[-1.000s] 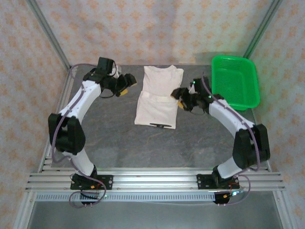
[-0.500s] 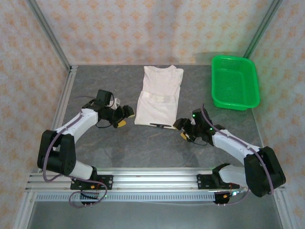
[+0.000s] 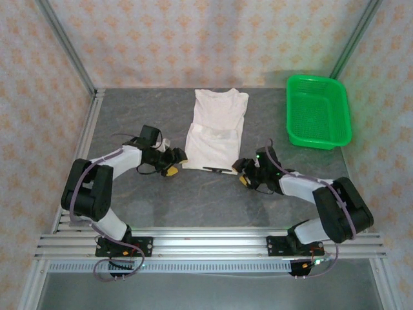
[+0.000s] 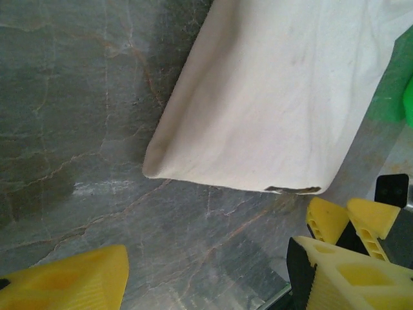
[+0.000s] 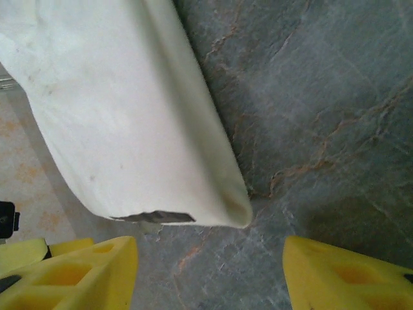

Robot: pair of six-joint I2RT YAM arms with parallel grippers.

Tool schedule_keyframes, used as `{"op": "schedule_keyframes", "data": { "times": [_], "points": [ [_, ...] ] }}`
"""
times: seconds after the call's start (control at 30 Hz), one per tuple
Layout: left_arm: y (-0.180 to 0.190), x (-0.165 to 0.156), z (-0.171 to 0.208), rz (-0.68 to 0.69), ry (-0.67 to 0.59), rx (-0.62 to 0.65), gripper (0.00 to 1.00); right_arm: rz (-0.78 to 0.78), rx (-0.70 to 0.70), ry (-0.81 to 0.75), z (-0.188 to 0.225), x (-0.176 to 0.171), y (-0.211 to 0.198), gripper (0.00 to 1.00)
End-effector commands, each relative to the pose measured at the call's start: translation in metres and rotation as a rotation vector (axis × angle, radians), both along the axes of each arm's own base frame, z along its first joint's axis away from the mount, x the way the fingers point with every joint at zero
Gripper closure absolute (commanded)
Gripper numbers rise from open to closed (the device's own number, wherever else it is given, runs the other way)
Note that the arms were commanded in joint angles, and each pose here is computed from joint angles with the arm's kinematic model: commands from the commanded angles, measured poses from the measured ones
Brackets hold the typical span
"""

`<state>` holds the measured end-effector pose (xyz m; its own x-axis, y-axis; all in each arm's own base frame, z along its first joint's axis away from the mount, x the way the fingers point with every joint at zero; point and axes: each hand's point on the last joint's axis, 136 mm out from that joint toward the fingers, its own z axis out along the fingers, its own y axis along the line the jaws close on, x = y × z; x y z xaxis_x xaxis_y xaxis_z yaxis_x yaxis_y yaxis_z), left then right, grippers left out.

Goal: Fold and stack the t-shirts

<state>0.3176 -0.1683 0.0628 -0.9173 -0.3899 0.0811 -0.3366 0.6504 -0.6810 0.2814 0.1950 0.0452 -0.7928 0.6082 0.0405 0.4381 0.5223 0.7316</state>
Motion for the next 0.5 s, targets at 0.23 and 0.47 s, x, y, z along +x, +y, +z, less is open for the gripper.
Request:
{"op": "schedule_keyframes", "data": {
  "times": [0.23,0.47],
  "points": [
    [-0.024,0.016,-0.013,-0.029,-0.006,-0.016,0.37,-0.010,0.027,-0.053,0.008,0.037,0.018,0.45],
    [-0.035,0.039,-0.024,-0.017,0.007,-0.002,0.45,-0.003,0.019,-0.009,-0.005,0.045,0.024,0.56]
  ]
}}
